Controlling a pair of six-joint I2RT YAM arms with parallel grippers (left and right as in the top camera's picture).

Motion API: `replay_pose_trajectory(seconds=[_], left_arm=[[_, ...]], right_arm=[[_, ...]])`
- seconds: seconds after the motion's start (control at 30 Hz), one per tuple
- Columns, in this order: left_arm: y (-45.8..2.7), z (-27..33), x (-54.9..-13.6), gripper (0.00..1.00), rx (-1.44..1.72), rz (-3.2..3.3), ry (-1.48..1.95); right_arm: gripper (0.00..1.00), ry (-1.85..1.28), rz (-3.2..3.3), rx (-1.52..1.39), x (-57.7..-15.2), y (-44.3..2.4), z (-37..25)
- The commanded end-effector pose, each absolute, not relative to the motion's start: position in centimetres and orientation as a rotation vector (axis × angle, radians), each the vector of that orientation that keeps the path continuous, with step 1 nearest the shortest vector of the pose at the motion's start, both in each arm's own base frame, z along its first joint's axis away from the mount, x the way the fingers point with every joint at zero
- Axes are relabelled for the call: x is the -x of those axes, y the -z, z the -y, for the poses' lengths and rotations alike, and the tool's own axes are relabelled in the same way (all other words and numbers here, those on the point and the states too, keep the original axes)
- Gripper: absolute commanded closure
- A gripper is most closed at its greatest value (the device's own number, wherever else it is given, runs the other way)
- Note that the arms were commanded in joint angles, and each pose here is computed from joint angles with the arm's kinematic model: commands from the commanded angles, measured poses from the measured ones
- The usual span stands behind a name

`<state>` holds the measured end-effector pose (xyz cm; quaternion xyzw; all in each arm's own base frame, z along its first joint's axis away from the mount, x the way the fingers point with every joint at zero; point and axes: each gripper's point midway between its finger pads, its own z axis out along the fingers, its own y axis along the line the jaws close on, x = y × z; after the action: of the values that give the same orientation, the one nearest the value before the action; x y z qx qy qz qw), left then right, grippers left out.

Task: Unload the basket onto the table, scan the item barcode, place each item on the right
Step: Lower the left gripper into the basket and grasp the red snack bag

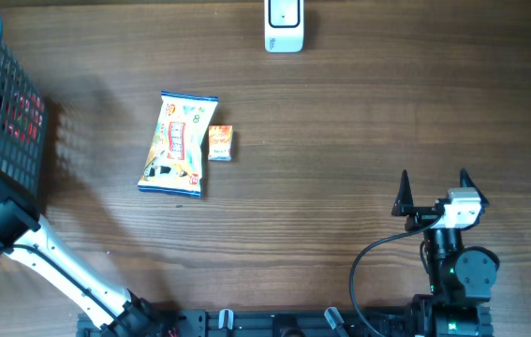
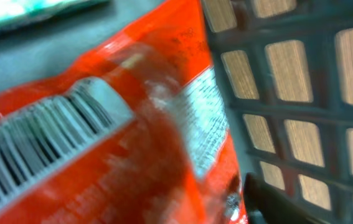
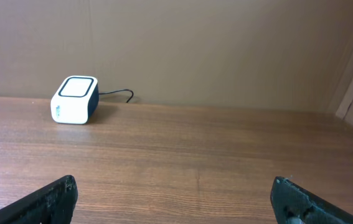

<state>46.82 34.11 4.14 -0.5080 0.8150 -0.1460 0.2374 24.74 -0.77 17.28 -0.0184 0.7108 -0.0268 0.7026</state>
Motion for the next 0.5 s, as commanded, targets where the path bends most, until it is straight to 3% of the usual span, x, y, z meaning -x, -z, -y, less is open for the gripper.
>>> replay_pose_trajectory(seconds=[0.0,0.1,0.47], left_arm=[[2.4,-30.5,-46.8,0.66,1.442,-2.355,0.507],[2.7,-30.7,-46.4,0.96,1.457,-2.364,0.482],[1.7,-30.9,-45.0,0.96,1.507,-2.374,0.482]], right_arm=[[0.00,0.060,-1.578,0.019,-24.7,-17.3,1.1],[0.00,0.060,-1.578,0.019,-24.7,-17.3,1.1],[0.00,0.060,-1.578,0.019,-24.7,-17.3,1.1]])
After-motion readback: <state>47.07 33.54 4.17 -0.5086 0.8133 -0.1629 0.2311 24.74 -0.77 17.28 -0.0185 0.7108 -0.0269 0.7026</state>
